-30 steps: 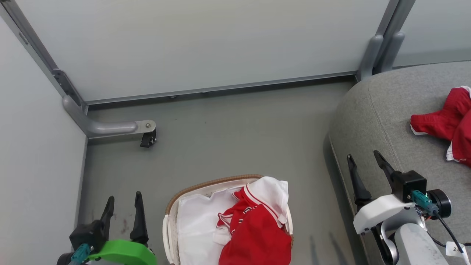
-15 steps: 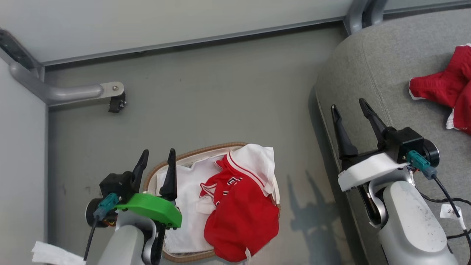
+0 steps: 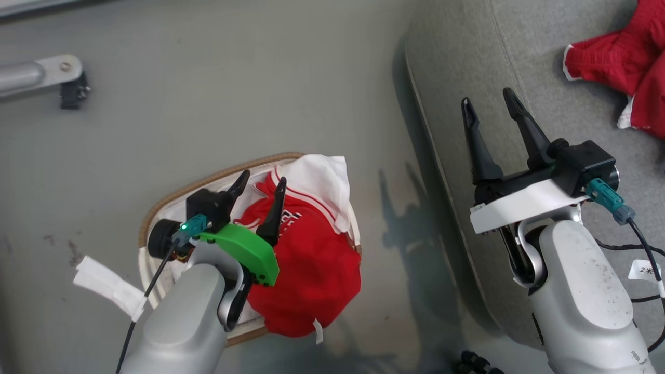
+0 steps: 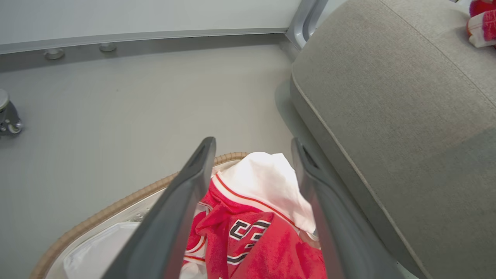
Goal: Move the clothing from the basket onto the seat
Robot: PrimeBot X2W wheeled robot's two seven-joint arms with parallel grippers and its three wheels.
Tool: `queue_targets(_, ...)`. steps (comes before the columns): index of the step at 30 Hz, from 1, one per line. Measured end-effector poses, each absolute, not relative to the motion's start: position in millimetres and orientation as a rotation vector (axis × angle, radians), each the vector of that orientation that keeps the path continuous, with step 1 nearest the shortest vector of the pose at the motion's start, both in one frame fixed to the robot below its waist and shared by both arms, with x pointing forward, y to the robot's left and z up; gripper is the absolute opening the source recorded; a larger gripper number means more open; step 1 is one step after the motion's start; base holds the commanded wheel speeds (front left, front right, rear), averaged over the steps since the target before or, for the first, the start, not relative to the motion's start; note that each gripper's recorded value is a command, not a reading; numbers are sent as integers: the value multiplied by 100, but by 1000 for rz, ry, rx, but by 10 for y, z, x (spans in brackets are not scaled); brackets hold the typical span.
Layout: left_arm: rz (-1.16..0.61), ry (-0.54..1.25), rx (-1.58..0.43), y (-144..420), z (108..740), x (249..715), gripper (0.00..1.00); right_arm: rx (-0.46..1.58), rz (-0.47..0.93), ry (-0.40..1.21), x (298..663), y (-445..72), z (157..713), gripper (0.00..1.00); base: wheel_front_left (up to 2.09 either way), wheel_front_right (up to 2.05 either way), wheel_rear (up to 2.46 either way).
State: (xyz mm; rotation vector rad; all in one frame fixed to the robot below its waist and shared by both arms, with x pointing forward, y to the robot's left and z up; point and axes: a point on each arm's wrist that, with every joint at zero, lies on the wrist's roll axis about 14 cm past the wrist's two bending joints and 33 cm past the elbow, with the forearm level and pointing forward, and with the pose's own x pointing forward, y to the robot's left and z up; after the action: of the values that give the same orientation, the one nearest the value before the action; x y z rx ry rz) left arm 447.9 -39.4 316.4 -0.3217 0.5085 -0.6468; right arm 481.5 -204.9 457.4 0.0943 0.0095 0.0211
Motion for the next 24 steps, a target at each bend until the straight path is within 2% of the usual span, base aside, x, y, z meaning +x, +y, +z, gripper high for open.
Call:
queue_targets(13, -803, 776, -329, -846, 2321, 4217, 100, 91, -3, 85, 4891, -2176, 4188, 100, 0, 0, 0)
queue_targets(24, -850, 1005, -298, -853, 1802, 3806, 100, 81, -16, 137, 4910, -2235, 3935, 100, 0, 0, 0)
